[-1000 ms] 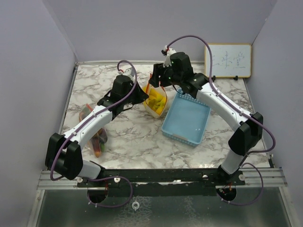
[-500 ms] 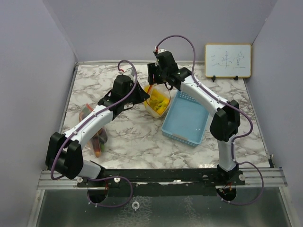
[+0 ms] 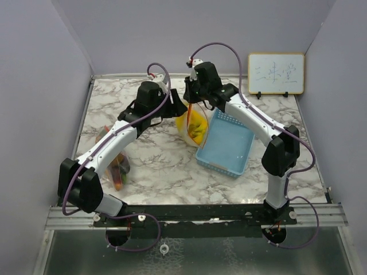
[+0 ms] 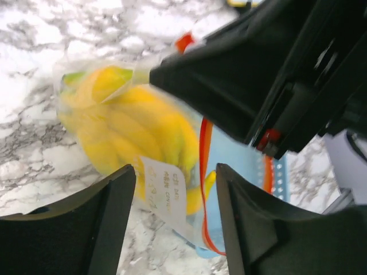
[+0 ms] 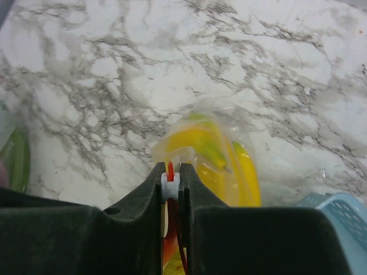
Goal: Place the food in the zip-top bag and seal the zipper
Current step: Zip the zipper food storage bag at the center of the board.
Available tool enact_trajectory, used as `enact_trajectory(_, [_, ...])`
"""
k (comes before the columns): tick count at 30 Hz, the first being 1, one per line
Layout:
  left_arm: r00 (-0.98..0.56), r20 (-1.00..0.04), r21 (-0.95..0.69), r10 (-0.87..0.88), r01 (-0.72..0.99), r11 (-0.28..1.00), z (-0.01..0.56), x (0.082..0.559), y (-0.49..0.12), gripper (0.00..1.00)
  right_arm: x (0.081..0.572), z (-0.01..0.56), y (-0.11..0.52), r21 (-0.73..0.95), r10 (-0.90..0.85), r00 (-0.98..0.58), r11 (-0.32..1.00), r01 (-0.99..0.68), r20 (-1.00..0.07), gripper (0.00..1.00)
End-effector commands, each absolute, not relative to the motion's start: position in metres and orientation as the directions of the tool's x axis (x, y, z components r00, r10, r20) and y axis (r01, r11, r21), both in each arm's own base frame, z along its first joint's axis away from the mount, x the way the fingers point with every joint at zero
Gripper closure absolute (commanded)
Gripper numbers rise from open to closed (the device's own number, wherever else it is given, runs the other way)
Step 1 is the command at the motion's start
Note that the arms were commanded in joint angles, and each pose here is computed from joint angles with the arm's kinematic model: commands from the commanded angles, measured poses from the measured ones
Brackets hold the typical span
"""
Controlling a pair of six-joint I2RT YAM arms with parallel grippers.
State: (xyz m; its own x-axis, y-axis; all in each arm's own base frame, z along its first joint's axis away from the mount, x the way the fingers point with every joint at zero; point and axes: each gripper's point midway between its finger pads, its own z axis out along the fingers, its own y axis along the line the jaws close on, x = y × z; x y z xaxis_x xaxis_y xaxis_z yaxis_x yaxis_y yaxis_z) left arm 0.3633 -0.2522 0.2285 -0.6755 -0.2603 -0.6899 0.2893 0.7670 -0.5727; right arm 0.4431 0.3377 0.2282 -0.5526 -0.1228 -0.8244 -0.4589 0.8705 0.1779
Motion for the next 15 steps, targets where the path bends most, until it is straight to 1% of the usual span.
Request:
enact_trajectory(1, [-0.49,-0.869,-0.318,-0.064,0.456,0.831,0.284,0.359,-0.223,0.24,0.42,0.313,0.353,0.185,-0.121,-0.375,0.709,-0.68,-0.919,0.98])
enact_trajectory(2, [-0.436,-0.9,-0.241,-0.02,0.458,0.856,0.291,0.358,-0.21,0.14,0.413,0.319,0.355,0.189,-0.132,-0.363,0.665,-0.722,-0.922,0.98])
enact_trajectory(3, [-0.379,-0.925,-0.168,0.018,0.452,0.876,0.298,0.356,-0.197,0.06,0.407,0.324,0.357,0.19,-0.142,-0.351,0.628,-0.755,-0.925,0.98])
enact_trajectory(4, [-0.311,-0.948,-0.084,0.072,0.461,0.883,0.303,0.354,-0.186,0.02,0.399,0.327,0.359,0.192,-0.155,-0.339,0.581,-0.791,-0.928,0.98])
enact_trajectory(7, [-0.091,-0.97,0.141,0.225,0.545,0.826,0.318,0.336,-0.172,0.01,0.373,0.336,0.365,0.191,-0.183,-0.294,0.434,-0.88,-0.938,0.98])
enact_trajectory(10, [0.113,-0.953,0.294,0.282,0.575,0.764,0.332,0.319,-0.163,0.01,0.351,0.344,0.367,0.168,-0.209,-0.241,0.315,-0.934,-0.948,0.98])
enact_trajectory(12, [0.166,-0.944,0.328,0.287,0.596,0.733,0.329,0.31,-0.163,0.02,0.338,0.348,0.367,0.153,-0.22,-0.208,0.243,-0.958,-0.953,0.97])
enact_trajectory(15, [0.154,-0.95,0.3,0.27,0.684,0.665,0.316,0.298,-0.175,0.06,0.327,0.344,0.368,0.15,-0.237,-0.191,0.18,-0.972,-0.953,0.97])
